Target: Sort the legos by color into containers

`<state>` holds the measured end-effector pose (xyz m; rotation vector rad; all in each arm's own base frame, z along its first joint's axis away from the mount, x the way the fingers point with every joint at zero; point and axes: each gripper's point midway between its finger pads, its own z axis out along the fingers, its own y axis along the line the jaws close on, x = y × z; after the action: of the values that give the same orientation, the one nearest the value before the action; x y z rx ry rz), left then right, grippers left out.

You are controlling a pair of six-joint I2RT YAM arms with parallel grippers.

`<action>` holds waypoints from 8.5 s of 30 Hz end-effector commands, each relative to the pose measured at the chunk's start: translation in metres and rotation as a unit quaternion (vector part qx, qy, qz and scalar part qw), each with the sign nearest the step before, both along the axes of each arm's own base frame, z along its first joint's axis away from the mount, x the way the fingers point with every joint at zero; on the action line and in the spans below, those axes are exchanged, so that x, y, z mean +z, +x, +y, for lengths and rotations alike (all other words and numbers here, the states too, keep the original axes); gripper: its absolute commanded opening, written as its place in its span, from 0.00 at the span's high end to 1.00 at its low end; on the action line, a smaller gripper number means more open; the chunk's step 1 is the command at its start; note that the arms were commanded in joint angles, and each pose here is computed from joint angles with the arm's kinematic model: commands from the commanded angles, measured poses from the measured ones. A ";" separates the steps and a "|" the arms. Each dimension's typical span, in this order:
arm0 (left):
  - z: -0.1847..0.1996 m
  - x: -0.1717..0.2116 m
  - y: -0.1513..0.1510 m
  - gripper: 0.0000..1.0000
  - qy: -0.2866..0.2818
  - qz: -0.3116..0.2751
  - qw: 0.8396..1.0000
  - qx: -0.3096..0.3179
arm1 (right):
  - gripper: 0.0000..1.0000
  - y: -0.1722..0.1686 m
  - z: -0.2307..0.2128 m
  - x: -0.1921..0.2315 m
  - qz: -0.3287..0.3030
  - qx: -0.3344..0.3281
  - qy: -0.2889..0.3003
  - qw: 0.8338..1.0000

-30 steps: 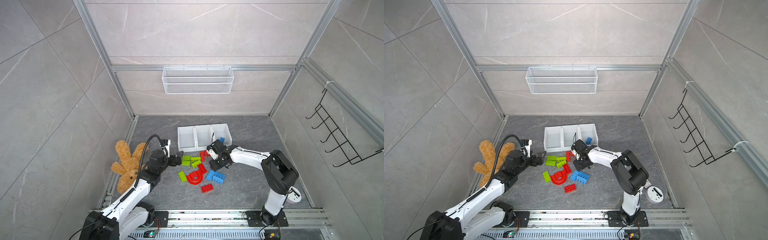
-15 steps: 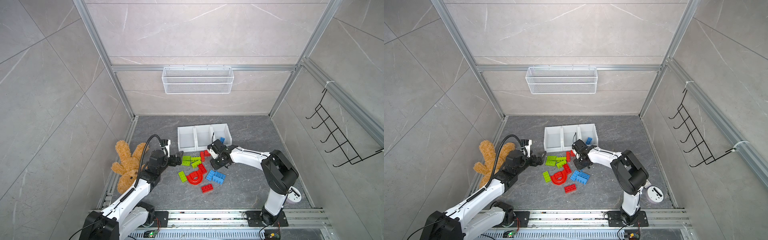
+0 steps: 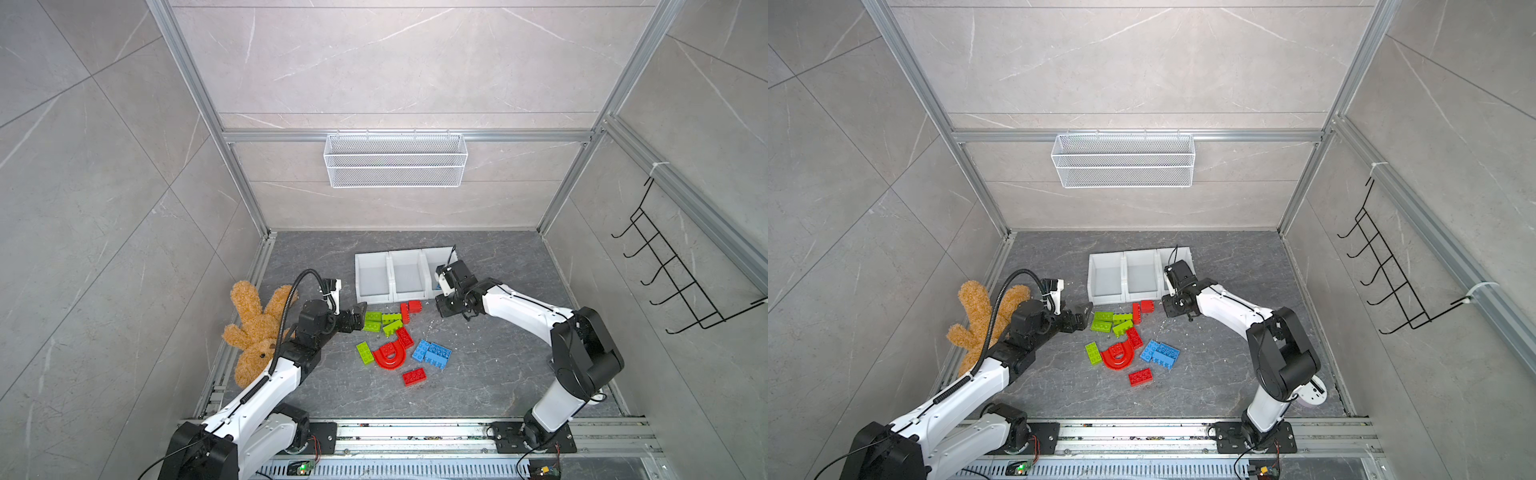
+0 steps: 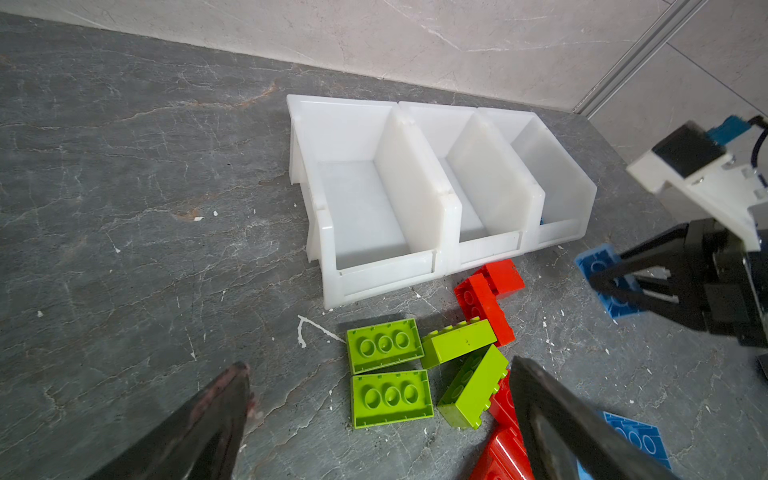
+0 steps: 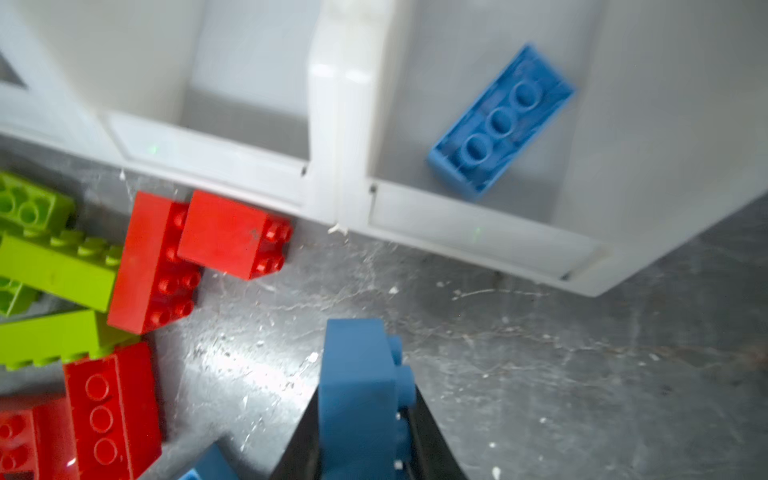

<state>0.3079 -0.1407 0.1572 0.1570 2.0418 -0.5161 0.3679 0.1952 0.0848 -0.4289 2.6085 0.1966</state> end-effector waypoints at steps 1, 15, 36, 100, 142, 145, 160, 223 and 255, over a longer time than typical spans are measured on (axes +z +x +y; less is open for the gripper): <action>-0.002 0.006 0.001 0.00 -0.002 -0.014 1.000 -0.008 | 0.77 0.023 -0.001 0.016 -0.026 -0.021 0.011 0.999; -0.002 0.004 0.002 0.00 0.000 -0.014 1.000 -0.007 | 0.77 0.094 -0.004 0.017 -0.050 -0.053 0.025 0.997; 0.000 0.004 0.002 0.00 0.005 -0.016 1.000 -0.003 | 0.45 0.113 -0.002 0.003 -0.054 -0.068 0.032 0.996; -0.003 0.007 0.000 0.00 -0.006 -0.016 1.000 -0.010 | 0.53 -0.169 0.044 -0.030 0.097 0.085 -0.104 0.986; -0.004 0.007 0.001 0.00 -0.004 -0.015 1.000 -0.013 | 0.45 -0.147 0.015 -0.066 0.120 0.061 -0.133 0.982; -0.004 0.007 0.001 0.00 -0.004 -0.015 1.000 -0.013 | 0.47 -0.142 0.009 -0.067 0.124 0.042 -0.127 0.983; -0.004 0.007 0.001 0.00 -0.003 -0.013 1.000 -0.014 | 0.51 -0.142 0.011 -0.038 0.104 0.041 -0.054 0.992; -0.003 0.015 -0.003 0.00 -0.011 -0.025 1.000 -0.014 | 0.70 -0.154 0.051 -0.030 0.093 0.052 -0.055 0.993; -0.009 0.014 -0.005 0.00 -0.020 -0.026 0.999 -0.029 | 0.74 0.101 0.021 0.035 -0.092 -0.044 0.123 0.987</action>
<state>0.3004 -0.1443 0.1621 0.1802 2.0188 -0.5567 0.4512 0.2037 0.1055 -0.2162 2.4478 0.3734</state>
